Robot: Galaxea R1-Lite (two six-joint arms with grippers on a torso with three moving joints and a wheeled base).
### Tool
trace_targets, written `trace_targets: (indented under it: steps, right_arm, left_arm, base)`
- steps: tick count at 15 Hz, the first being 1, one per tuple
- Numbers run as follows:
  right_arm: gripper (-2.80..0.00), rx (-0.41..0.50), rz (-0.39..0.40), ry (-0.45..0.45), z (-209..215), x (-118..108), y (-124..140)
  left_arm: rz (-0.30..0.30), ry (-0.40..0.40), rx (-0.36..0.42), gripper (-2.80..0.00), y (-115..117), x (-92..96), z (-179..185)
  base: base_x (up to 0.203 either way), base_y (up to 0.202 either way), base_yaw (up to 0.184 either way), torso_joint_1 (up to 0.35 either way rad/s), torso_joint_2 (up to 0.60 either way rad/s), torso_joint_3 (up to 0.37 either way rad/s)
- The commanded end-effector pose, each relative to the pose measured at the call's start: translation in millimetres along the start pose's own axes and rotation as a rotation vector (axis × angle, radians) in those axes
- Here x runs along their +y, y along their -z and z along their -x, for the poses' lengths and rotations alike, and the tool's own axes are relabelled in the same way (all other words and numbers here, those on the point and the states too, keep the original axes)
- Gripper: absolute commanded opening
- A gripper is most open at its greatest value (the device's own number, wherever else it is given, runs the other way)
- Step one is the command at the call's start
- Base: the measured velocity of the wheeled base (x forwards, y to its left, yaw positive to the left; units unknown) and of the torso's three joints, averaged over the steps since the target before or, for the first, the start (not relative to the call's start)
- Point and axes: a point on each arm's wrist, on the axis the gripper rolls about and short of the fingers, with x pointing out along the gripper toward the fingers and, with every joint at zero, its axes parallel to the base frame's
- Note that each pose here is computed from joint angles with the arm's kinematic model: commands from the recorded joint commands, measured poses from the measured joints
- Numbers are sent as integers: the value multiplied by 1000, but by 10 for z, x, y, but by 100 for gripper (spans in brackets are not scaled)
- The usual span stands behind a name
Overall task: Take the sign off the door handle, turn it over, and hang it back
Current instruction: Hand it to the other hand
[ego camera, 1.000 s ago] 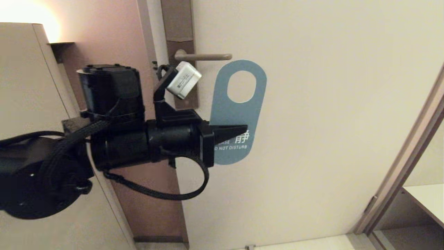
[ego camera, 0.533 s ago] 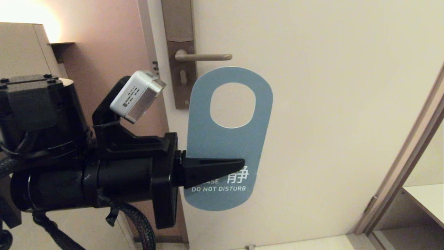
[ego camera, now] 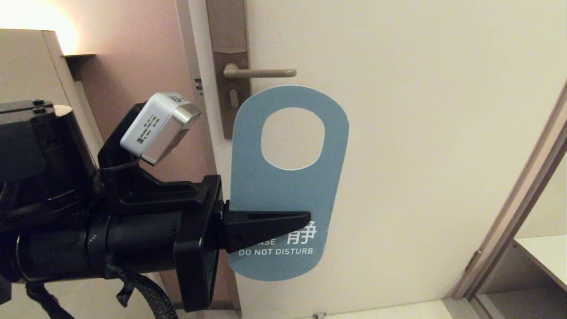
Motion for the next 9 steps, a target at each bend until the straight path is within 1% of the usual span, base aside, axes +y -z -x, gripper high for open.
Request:
trace_targets:
  steps: [1,3,6,7,9]
  right_arm:
    - [-280,0,9,-4,0,1,0]
    - [-280,-5,3,-3,6,-1,-17]
    - [-280,-8,9,-6,26,-4,-65]
    - [-280,-1,9,-21,50,-4,-105]
    - [-280,29,6,-78,117,1,-193]
  left_arm:
    - [9,6,11,-280,33,27,-30]
    - [10,44,19,-280,71,99,-104]
    - [-3,90,10,-280,145,293,-302]
    - [-7,108,7,-280,169,371,-381]
    - [-22,157,-1,-280,160,501,-509]
  base:
    - [0,0,0,0,0,0]
    - [0,0,0,0,0,0]
    - [0,0,0,0,0,0]
    - [0,0,0,0,0,0]
    - [0,0,0,0,0,0]
